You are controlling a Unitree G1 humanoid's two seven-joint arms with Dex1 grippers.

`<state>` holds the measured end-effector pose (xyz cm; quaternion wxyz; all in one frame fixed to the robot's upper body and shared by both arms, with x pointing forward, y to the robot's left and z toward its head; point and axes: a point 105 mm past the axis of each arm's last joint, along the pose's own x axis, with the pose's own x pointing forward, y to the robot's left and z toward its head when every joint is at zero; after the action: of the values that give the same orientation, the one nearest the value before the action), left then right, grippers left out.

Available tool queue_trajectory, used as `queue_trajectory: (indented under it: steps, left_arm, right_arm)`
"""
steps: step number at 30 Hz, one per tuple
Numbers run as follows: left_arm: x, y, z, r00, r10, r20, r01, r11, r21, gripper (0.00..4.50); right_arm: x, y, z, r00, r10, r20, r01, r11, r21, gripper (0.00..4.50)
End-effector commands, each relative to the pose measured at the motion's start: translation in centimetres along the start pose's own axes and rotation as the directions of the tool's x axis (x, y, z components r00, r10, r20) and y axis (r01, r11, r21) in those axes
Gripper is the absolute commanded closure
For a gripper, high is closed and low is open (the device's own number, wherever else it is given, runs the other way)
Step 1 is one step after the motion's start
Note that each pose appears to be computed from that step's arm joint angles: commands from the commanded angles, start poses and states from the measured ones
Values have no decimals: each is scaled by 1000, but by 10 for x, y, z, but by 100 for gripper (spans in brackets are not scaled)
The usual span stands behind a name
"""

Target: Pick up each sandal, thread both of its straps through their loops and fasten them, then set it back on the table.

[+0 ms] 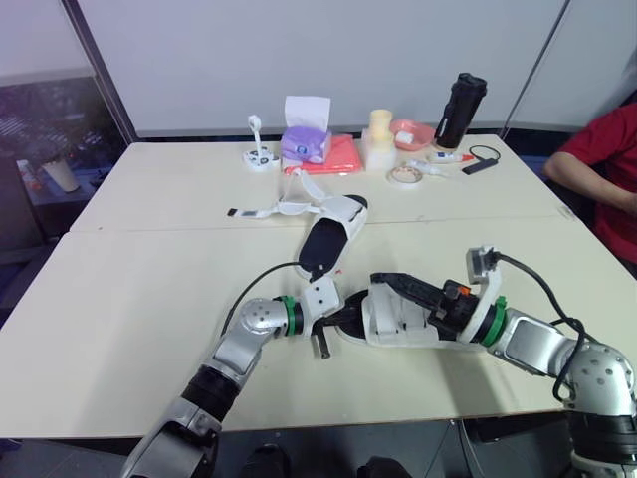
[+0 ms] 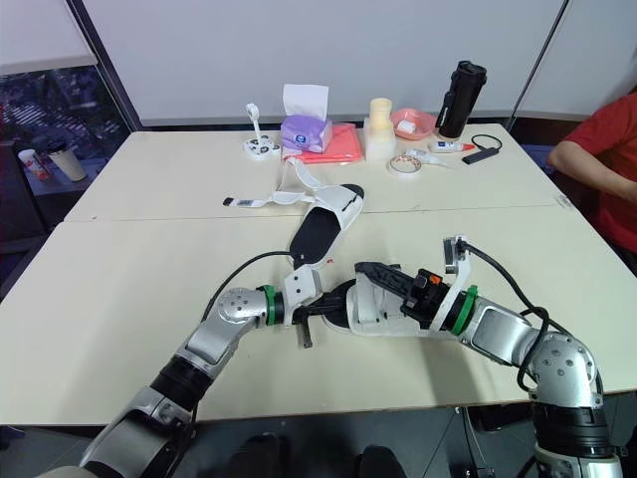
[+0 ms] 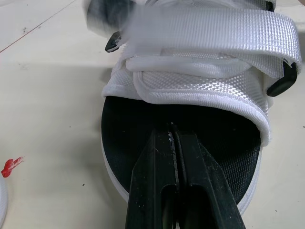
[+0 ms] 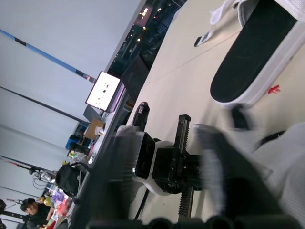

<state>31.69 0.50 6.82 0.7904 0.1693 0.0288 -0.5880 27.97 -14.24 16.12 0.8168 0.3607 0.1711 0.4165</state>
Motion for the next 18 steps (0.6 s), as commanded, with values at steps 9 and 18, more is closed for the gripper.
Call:
queue_trajectory:
  steps: [9, 18]
  left_arm:
    - [-3, -18, -61, 978, -45, -204, 16, 990, -140, 450]
    - [-1, -15, -61, 979, -28, -203, 3, 992, -123, 450]
  right_arm:
    - [13, -4, 45, 969, -201, -142, 70, 778, -624, 58]
    - [33, -32, 46, 923, -198, -329, -67, 760, -646, 58]
